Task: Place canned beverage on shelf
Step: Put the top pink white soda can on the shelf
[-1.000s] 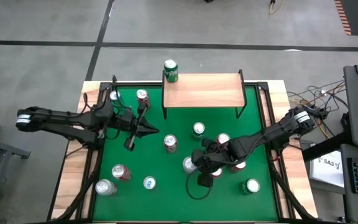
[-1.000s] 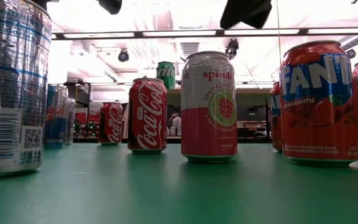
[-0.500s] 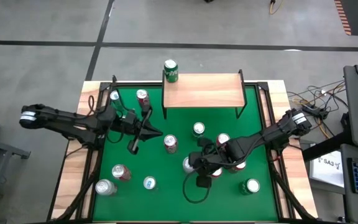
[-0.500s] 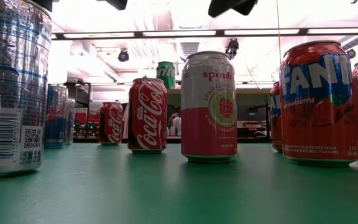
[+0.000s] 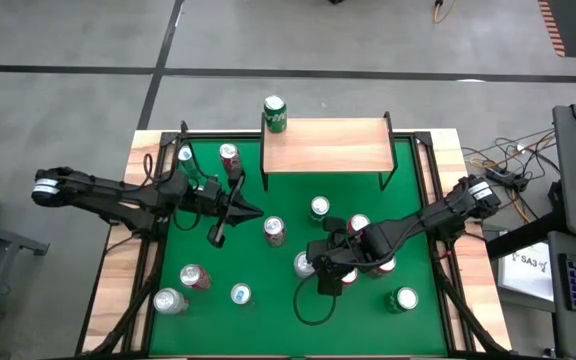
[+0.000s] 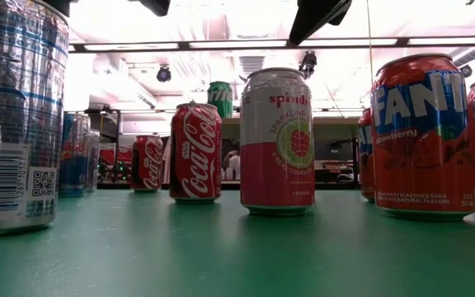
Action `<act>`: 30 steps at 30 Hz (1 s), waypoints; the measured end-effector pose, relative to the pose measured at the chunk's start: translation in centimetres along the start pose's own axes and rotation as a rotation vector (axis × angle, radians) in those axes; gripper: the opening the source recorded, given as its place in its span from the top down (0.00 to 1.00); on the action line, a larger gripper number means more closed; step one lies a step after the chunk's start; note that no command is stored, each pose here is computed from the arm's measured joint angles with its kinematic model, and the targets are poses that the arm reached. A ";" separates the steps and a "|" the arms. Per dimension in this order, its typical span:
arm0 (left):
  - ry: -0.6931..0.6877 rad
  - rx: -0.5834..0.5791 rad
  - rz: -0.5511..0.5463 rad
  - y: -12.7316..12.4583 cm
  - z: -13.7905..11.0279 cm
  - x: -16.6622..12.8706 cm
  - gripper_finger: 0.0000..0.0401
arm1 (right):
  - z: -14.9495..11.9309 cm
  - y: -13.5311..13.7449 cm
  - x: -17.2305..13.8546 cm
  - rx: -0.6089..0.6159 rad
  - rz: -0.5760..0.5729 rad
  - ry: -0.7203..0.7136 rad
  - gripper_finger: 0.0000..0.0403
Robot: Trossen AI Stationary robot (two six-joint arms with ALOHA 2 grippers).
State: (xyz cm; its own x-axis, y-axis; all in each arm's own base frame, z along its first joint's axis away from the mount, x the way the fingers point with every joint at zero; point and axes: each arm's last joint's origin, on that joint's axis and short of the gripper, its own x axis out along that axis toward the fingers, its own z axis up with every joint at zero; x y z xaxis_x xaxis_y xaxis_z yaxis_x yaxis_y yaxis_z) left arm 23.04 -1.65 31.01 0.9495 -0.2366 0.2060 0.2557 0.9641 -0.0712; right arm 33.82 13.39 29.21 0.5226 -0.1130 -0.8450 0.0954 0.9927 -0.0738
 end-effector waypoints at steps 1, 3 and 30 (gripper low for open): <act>0.000 0.000 0.000 0.0 0.0 0.0 1.00 | 0.0 0.0 0.0 -0.010 0.000 0.000 0.97; 0.001 0.000 0.000 0.0 0.0 0.0 1.00 | 0.0 0.0 0.0 -0.013 0.000 -0.001 0.97; -0.003 0.001 0.000 0.0 0.1 -0.1 1.00 | 0.2 0.7 2.6 0.029 0.063 0.035 0.06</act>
State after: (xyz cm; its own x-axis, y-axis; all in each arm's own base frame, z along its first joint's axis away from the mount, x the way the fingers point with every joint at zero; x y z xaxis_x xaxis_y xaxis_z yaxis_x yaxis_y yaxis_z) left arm 22.95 -1.64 31.08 0.9489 -0.2366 0.2086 0.2558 0.9642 -0.0698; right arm 35.44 13.79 27.12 0.4983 -0.0487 -0.8657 0.0883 0.9961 -0.0052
